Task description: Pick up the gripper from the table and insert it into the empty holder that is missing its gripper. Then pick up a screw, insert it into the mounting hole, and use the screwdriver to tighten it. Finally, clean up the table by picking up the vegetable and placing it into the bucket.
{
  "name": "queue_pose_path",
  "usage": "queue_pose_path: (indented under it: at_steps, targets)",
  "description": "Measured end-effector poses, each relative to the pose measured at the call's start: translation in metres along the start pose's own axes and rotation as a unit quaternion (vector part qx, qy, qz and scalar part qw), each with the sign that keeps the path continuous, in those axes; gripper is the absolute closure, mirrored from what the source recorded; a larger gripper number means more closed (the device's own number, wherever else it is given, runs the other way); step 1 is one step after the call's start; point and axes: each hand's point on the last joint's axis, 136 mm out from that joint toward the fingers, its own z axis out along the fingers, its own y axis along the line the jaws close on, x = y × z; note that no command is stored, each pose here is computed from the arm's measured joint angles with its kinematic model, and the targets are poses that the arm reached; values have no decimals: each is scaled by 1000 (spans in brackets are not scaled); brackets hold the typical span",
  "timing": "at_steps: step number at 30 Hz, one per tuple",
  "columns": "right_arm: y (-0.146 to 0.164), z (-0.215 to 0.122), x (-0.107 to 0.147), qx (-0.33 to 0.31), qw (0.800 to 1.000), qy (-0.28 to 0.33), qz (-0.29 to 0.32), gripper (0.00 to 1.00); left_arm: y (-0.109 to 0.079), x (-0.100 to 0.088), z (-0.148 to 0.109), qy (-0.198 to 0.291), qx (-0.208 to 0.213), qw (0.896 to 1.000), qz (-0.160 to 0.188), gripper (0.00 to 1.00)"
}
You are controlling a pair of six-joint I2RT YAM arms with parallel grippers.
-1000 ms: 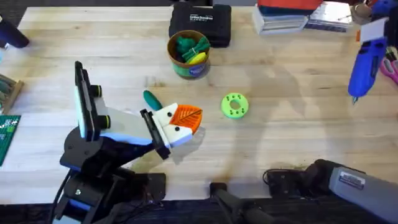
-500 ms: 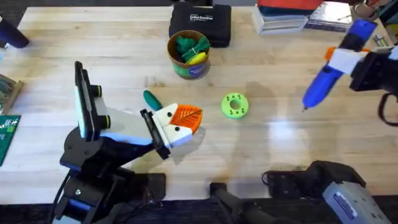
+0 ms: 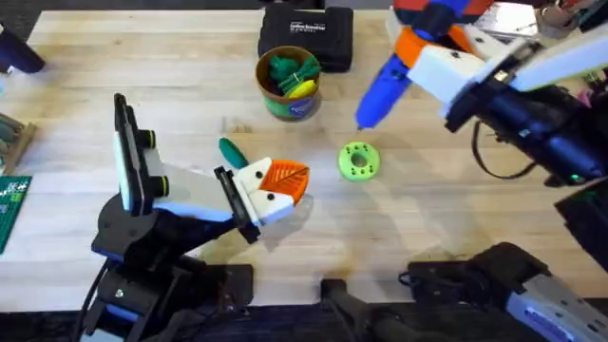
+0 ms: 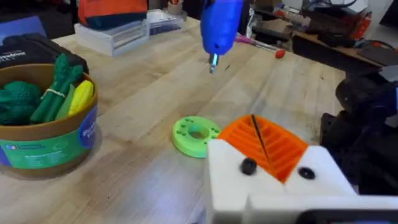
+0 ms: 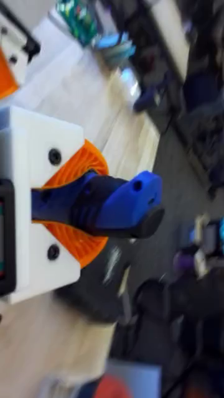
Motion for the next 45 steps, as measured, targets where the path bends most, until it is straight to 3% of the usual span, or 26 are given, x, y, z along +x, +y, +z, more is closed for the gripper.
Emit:
queue_pose_path:
  at_steps: [8, 17, 28, 45]
  targets:
    - [75, 22, -46, -136, 984, -117, -12, 820, 0, 0, 0, 0, 0, 1000, 0, 997]
    - [132, 30, -35, -226, 967, -121, -2, 822, 0, 0, 0, 0, 0, 1000, 0, 997]
    - [160, 29, -19, -265, 959, -98, 5, 826, 0, 0, 0, 0, 0, 1000, 0, 997]
    - [173, 32, -5, -283, 956, -78, 6, 829, 0, 0, 0, 0, 0, 1000, 0, 997]
